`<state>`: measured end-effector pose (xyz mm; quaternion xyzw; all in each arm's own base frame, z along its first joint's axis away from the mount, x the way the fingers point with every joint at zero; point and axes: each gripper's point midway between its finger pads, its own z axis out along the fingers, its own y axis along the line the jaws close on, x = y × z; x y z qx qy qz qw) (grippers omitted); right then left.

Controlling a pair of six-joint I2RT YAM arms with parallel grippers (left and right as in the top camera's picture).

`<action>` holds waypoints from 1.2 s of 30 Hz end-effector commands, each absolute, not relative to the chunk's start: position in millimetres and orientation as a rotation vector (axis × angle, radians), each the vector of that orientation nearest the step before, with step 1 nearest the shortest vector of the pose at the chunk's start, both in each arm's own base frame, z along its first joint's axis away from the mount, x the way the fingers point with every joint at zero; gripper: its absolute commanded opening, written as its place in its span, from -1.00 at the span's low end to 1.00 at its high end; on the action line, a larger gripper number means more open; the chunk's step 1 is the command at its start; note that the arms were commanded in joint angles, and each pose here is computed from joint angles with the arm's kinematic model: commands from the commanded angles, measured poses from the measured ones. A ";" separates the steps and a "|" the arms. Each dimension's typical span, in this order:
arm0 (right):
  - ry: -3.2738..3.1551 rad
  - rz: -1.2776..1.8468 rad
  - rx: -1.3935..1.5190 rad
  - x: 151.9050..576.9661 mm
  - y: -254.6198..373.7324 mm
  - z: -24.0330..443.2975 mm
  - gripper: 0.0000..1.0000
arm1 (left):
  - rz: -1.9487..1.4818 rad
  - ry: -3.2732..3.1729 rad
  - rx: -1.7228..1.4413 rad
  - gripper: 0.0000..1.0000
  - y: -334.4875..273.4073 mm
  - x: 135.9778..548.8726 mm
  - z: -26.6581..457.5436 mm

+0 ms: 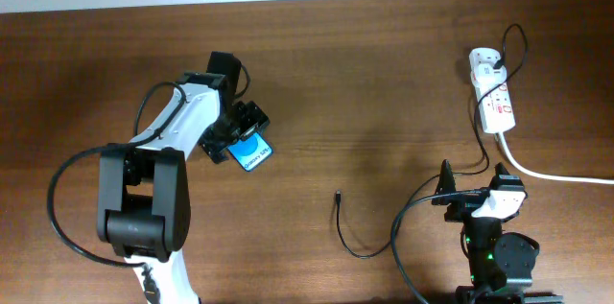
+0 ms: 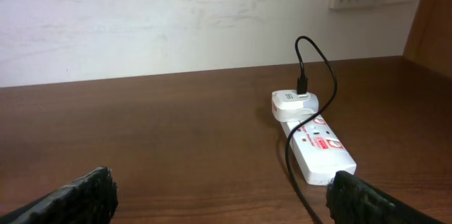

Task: Plug charger to phone and switch on socket
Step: 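Close the left gripper on the phone's long edges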

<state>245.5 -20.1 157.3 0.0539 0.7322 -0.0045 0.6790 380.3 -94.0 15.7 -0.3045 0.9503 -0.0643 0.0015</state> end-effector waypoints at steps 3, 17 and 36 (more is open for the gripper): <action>1.647 -0.003 0.103 245.6 -16.9 155.3 0.97 | -0.107 2.897 -0.965 0.98 -81.0 396.7 16.1; 1.647 -0.003 0.103 245.6 -17.0 155.3 0.97 | -0.095 3.019 -1.007 0.55 -87.8 382.4 -32.7; 1.648 -0.003 0.103 245.6 -17.0 155.3 0.97 | -0.193 3.119 -0.994 0.15 -102.3 371.6 -16.6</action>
